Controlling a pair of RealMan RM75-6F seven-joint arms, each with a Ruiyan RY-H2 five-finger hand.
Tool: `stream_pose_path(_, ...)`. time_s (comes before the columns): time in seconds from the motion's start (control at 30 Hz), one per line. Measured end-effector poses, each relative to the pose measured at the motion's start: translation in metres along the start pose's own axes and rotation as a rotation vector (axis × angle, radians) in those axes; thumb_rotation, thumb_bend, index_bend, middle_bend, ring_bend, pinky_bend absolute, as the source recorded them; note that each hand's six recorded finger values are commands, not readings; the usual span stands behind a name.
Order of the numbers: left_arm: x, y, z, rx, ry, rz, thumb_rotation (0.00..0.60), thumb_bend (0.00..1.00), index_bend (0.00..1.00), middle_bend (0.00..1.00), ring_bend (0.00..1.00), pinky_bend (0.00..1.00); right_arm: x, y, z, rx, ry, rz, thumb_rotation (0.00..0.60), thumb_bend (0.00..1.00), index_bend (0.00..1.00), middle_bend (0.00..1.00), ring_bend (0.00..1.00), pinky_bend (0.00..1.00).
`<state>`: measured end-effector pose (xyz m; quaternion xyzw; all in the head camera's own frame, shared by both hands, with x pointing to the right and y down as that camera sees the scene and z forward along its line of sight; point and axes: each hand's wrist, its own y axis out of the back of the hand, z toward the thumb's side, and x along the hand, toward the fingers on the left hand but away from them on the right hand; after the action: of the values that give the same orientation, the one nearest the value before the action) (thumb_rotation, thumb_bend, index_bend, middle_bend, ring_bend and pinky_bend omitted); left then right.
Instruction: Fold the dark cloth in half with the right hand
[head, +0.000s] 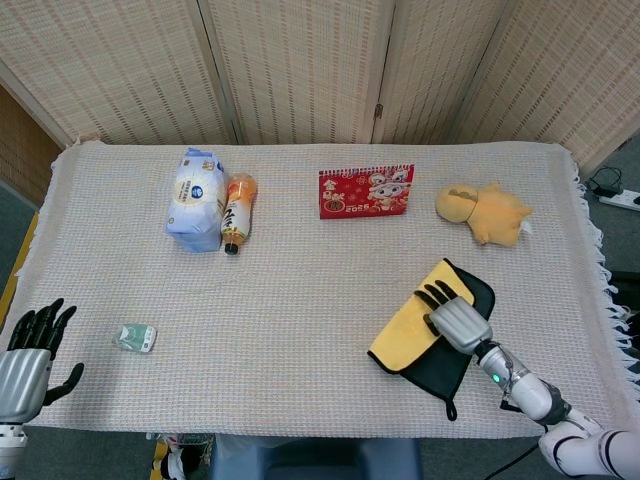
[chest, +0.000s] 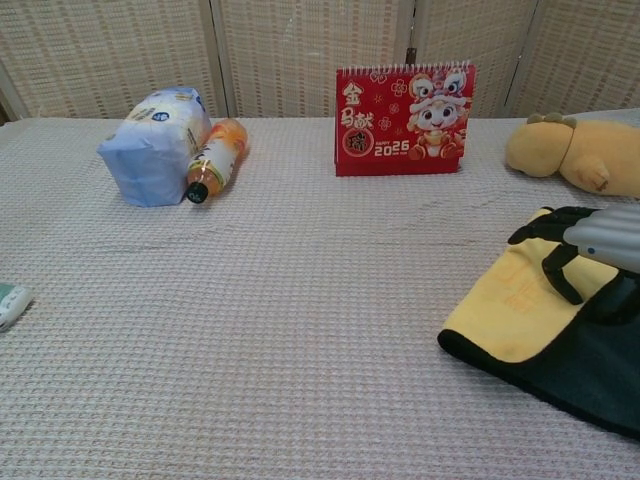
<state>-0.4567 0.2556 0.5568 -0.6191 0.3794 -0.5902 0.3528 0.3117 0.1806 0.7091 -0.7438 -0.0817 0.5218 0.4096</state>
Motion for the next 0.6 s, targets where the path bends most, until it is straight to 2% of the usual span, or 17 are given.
stream_pose_path(0.6,0.003,-0.006,-0.001,0.025,0.012,-0.014,0.6,0.41,0.0,0.0,0.0,0.0,0.035,-0.028,-0.034,-0.036,-0.043,0.074,0.6,0.42,0.64,0.12,0.01,0.0)
